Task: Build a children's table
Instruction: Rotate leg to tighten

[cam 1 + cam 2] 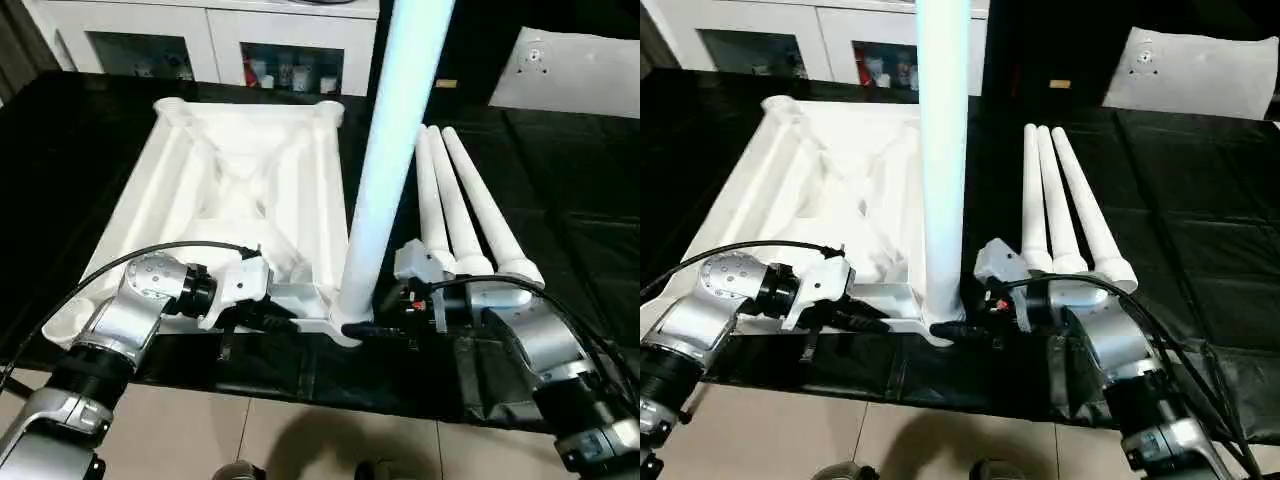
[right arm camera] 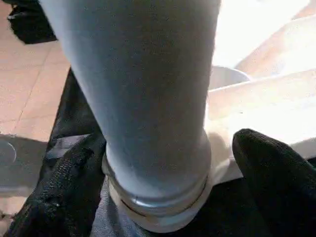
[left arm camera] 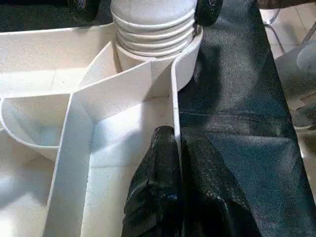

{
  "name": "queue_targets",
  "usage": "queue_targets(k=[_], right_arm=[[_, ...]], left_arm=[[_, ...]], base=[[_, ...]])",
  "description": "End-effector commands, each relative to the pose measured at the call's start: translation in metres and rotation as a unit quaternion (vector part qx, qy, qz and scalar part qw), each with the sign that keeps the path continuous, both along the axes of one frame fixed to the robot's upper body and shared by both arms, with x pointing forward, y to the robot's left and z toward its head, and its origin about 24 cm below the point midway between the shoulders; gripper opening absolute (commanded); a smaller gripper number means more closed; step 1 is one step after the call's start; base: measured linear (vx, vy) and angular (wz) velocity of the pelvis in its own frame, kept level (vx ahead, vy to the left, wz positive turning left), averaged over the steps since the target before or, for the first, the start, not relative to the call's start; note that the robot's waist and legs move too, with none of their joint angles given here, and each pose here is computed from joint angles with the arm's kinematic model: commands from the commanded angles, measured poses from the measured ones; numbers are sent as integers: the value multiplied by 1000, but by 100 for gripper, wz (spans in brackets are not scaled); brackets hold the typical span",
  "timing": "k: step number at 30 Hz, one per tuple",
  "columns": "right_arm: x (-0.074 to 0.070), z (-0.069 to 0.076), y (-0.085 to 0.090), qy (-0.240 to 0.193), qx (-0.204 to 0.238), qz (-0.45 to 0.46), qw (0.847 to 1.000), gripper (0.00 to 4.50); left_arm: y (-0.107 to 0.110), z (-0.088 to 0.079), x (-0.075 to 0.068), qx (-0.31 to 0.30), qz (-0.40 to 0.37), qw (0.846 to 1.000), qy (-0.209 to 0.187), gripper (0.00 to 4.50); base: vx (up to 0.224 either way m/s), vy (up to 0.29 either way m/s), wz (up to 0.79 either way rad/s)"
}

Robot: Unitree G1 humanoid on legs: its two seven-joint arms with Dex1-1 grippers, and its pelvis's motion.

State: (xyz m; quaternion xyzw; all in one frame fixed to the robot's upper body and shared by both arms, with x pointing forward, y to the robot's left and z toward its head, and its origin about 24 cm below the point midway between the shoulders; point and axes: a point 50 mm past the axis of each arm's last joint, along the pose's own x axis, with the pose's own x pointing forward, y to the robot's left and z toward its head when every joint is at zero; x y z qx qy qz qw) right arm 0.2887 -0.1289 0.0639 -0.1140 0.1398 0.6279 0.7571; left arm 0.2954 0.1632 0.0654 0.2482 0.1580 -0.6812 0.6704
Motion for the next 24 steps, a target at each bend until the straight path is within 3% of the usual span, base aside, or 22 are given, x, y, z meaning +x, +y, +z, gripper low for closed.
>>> queue_targets(k=[1,12,19,21,24], right_arm=[[2,1,-2,-3,-4,9,1000,390],[1,0,4,7,14,27,1000,289],[-1,-1,9,17,36,13,999,274],[0,-4,20,17,58,-54,997,273],[5,-12,34,12,58,-148,987,273]], left_arm=[[-2,-7,-5,29,-40,999,15,0],[-4,-8,-4,30,-59,998,19,0],[-5,-8,0,20,-30,999,12,0],[-15,-7,7,-2,42,999,-3,0],[-31,-4,14,-40,122,992,-11,0]], base=[[0,0,0],[0,0,0],[0,0,0],[0,0,0],[0,0,0]])
